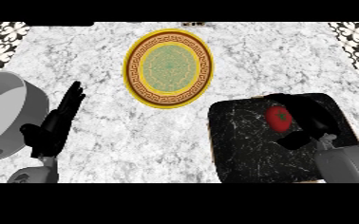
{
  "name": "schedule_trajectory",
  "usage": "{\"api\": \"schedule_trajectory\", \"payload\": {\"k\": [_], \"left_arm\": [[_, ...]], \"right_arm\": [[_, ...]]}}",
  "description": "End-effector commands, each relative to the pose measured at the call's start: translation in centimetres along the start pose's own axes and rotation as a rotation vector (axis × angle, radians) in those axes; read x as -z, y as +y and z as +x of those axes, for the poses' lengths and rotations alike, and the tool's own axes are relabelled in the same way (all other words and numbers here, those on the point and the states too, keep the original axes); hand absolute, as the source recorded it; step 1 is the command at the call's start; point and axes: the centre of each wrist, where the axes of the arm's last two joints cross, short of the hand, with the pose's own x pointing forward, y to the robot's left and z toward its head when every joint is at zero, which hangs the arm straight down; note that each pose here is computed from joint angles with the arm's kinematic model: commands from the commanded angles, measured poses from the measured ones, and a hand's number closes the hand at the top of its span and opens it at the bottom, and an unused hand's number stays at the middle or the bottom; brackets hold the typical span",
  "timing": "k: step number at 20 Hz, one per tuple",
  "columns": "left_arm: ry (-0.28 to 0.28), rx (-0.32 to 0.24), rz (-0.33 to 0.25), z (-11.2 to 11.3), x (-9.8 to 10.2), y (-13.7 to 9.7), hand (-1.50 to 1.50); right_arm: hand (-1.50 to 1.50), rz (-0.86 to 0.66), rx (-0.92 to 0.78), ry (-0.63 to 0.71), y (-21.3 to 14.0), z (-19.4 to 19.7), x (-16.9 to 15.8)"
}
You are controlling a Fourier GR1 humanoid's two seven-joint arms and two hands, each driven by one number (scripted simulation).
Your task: Pick the tomato from the tray and place it in the plate
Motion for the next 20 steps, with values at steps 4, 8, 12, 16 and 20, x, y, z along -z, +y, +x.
{"api": "schedule_trajectory", "payload": {"k": [4, 8, 12, 16, 20], "left_arm": [[0.006, -0.008, 0.0, -0.3, 0.7, -1.9, 0.0], [-0.008, -0.015, 0.005, 1.0, 0.2, -1.5, 0.0], [-0.003, -0.001, -0.008, 0.6, 0.0, 0.1, 0.0], [0.012, 0.005, 0.026, 0.7, -0.1, 1.6, 0.0], [0.025, -0.005, 0.062, -0.8, -1.1, 1.6, 0.0]], "right_arm": [[1.5, 0.026, -0.001, -0.094, -1.0, 0.4, 1.2], [1.5, 0.012, -0.018, -0.116, 0.7, -0.7, 2.4], [1.5, -0.136, -0.061, -0.176, 1.5, -0.9, 1.3], [1.5, -0.278, 0.046, 0.124, 3.0, 1.3, -0.9], [1.5, -0.405, 0.221, 0.415, 6.3, 2.5, -2.7]]}}
